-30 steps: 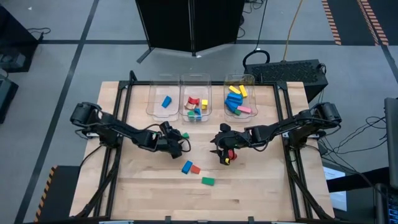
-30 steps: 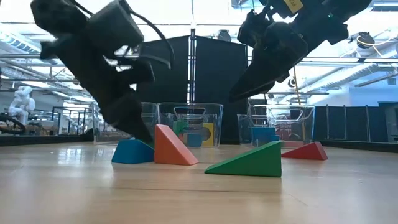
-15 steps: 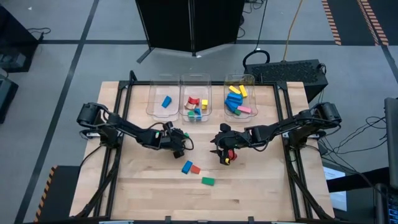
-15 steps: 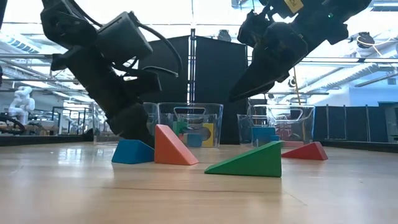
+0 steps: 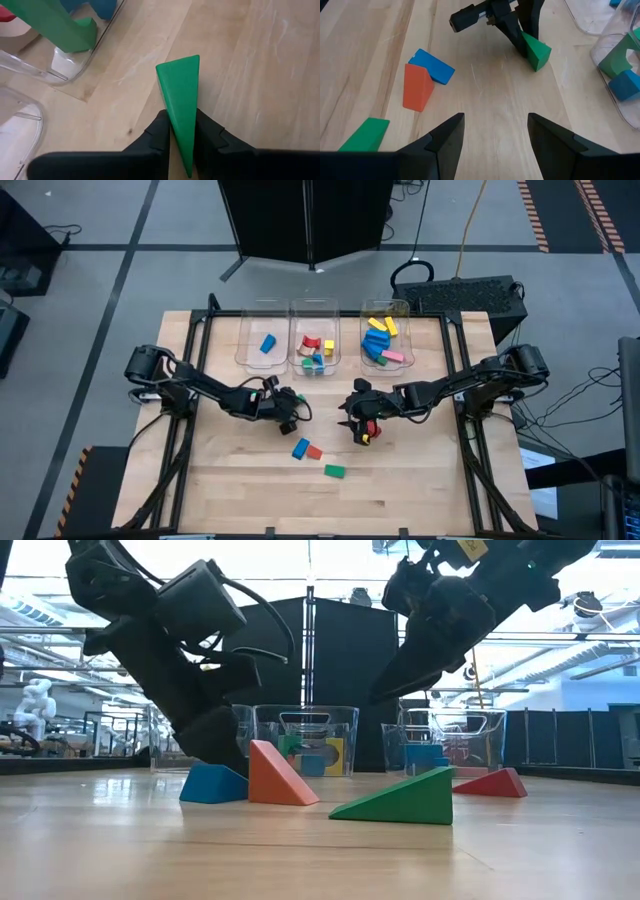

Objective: Sort blocks by size
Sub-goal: Put the green triangular block into the left transparent bin, then put the red triangular block into the left transparent bin

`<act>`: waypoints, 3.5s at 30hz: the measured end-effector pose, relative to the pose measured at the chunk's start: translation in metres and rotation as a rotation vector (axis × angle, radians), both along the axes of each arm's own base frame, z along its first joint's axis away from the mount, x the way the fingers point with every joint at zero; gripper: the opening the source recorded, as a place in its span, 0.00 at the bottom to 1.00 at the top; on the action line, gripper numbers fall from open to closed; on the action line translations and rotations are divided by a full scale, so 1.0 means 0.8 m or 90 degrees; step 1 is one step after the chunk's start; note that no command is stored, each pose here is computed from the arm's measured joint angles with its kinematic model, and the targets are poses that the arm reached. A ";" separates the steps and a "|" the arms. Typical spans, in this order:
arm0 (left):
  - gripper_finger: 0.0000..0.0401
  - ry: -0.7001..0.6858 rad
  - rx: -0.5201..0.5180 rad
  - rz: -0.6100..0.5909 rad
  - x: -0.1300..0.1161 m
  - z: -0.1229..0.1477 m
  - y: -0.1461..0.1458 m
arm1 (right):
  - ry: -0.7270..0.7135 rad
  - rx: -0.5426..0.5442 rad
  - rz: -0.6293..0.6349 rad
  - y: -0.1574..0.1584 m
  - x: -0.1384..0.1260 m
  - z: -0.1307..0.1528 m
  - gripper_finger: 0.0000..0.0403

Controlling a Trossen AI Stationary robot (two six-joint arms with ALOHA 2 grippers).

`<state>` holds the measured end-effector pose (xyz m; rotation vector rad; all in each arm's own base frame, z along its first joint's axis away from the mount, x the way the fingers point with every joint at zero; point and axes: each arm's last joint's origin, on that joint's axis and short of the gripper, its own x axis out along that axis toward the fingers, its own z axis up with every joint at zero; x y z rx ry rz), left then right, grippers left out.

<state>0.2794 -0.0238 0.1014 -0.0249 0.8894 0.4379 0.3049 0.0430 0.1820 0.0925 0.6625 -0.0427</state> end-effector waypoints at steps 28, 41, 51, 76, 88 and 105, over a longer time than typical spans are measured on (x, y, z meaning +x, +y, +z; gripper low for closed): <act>0.12 -0.150 -0.022 0.043 -0.047 0.132 0.020 | 0.020 -0.003 0.000 0.000 -0.002 -0.003 0.51; 0.12 -0.130 0.061 0.160 -0.087 0.162 0.080 | 0.099 -0.022 0.006 -0.002 -0.013 -0.014 0.51; 0.12 -0.072 0.036 0.207 -0.111 0.156 0.147 | 0.177 -0.038 0.012 -0.004 -0.028 -0.017 0.51; 0.13 0.016 -0.139 0.213 -0.128 0.093 0.233 | 0.255 -0.025 0.002 0.003 -0.065 0.004 0.51; 0.49 0.024 -0.130 0.225 -0.127 0.096 0.235 | 0.301 0.021 -0.066 0.002 -0.070 -0.004 0.51; 0.57 -0.166 -0.043 0.087 -0.100 0.210 0.174 | 0.309 0.047 -0.122 0.046 -0.064 -0.035 0.67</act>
